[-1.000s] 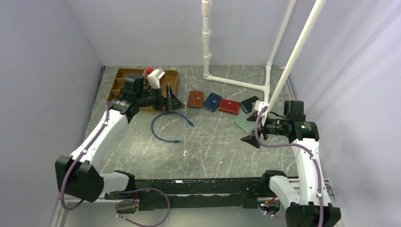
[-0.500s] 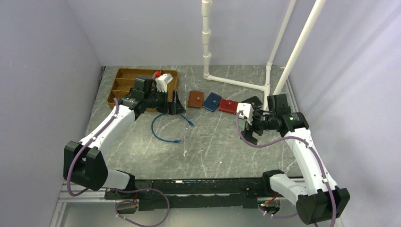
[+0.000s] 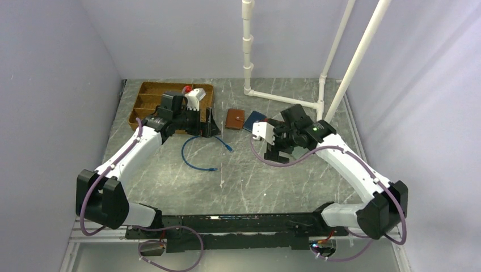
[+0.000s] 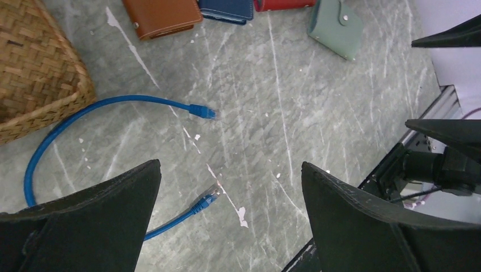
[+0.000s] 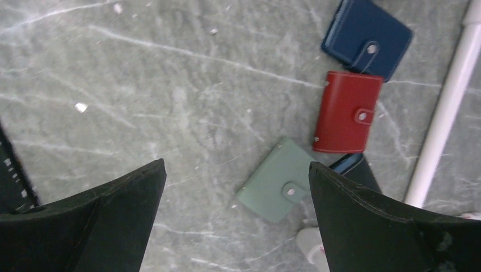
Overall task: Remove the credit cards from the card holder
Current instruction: Pick up the card holder from the center of the board.
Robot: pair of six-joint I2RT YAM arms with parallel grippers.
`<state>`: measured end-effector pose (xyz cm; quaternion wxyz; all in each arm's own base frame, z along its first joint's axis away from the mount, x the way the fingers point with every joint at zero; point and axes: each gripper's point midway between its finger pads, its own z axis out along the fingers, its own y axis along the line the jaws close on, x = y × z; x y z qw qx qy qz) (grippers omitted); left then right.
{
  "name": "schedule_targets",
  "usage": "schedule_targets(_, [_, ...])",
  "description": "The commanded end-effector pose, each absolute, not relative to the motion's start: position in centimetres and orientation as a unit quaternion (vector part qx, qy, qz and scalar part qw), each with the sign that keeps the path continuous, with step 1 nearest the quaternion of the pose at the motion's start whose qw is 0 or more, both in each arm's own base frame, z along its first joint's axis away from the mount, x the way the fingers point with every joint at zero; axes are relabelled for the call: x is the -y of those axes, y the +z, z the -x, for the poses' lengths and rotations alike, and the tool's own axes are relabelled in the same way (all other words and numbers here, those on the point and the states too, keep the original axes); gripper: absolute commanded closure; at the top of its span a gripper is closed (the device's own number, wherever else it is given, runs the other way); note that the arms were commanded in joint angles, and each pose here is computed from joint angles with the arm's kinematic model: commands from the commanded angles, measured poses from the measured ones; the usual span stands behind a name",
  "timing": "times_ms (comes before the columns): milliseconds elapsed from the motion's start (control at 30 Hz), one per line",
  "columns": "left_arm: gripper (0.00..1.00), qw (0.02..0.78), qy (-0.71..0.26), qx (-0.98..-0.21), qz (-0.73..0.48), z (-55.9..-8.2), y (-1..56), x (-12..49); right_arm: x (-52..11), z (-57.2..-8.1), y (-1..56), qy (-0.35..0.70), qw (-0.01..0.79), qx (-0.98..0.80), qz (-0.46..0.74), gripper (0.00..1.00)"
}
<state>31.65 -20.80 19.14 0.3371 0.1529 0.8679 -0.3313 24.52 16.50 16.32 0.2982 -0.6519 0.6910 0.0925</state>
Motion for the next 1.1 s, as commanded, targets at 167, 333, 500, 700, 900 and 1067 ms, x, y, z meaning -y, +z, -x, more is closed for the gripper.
schedule_targets(167, [0.01, 0.375, -0.291, -0.87, -0.137, -32.5, 20.7, 19.4, -20.9, -31.9, 18.8, 0.087, 0.357, -0.722, 0.586, 0.0])
schedule_targets(333, [0.01, 0.376, -0.291, -0.869, -0.134, -32.5, 20.9, 19.4, -22.7, -34.8, 17.5, 0.105, 0.352, -0.759, 0.538, 0.0])
schedule_targets(500, [0.01, 0.385, -0.277, -0.872, -0.124, -32.7, 21.1, 18.9, -25.2, -37.8, 14.7, 0.148, 0.34, -0.824, 0.428, 0.02])
schedule_targets(700, [0.01, 0.391, -0.266, -0.872, -0.123, -32.9, 21.1, 18.5, -25.4, -42.2, 12.8, 0.169, 0.312, -0.875, 0.328, 0.08])
schedule_targets(900, [0.01, 0.391, -0.269, -0.871, -0.125, -32.9, 21.2, 18.5, -23.7, -42.5, 10.9, 0.145, 0.294, -0.869, 0.37, 0.09])
schedule_targets(1067, [0.01, 0.386, -0.271, -0.872, -0.125, -32.9, 20.9, 18.7, -22.7, -44.4, 9.9, 0.148, 0.271, -0.878, 0.365, 0.07])
